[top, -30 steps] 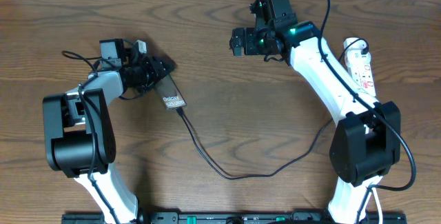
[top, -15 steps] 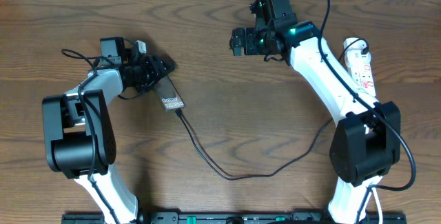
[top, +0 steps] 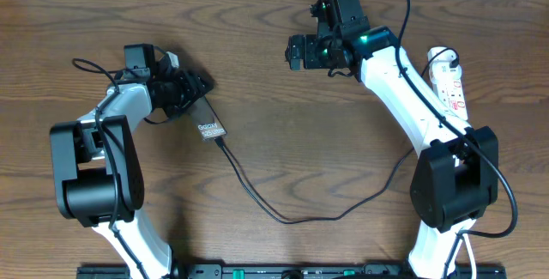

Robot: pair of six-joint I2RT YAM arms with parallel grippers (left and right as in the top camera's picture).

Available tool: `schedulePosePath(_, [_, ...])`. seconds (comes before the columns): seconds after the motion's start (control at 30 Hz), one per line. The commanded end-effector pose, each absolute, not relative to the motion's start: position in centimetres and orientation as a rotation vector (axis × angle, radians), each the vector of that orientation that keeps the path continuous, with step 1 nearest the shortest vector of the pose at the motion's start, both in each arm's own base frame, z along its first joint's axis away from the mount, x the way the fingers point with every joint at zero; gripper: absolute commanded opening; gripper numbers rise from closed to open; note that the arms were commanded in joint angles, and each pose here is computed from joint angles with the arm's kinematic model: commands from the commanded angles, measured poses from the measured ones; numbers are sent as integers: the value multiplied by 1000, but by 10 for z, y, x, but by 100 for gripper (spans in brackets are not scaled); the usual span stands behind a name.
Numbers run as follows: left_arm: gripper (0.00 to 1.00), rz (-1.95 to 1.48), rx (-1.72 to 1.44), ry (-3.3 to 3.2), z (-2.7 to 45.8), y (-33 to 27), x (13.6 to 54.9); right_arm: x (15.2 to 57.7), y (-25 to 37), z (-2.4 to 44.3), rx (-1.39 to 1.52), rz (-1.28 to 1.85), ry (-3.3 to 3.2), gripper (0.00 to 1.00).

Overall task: Plug charger to phone and switch on socket
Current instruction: 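Lower the phone with the left gripper and lay it flat on the table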

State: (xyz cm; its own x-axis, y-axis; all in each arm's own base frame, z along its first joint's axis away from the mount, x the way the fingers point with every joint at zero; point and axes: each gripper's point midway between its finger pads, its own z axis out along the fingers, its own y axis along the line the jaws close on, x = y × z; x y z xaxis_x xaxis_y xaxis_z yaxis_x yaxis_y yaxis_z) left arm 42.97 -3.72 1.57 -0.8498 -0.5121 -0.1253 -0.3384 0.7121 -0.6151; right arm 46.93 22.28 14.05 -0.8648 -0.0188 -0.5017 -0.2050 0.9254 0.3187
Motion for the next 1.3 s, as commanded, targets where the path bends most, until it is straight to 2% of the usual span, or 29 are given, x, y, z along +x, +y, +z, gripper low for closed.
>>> schedulePosePath(0.0, [65, -565, -810, 2763, -28, -6, 401, 470, 223, 141, -184, 478, 2569, 99])
schedulePosePath(0.77, [67, -478, -861, 2844, -36, 0, 381, 470, 223, 141, -184, 478, 2569, 99])
schedulePosePath(0.8, [73, -477, -862, 2846, -36, 0, 380, 470, 223, 141, -184, 478, 2569, 99])
schedulePosePath(0.87, [75, -477, -863, 2848, -36, 0, 380, 470, 223, 141, -184, 478, 2569, 99])
schedulePosePath(1.0, [87, -476, -863, 2847, -36, 0, 380, 470, 223, 141, -184, 478, 2569, 99])
schedulePosePath(1.27, [91, -358, -862, 2853, -39, 13, 378, 470, 223, 141, -184, 478, 2569, 99])
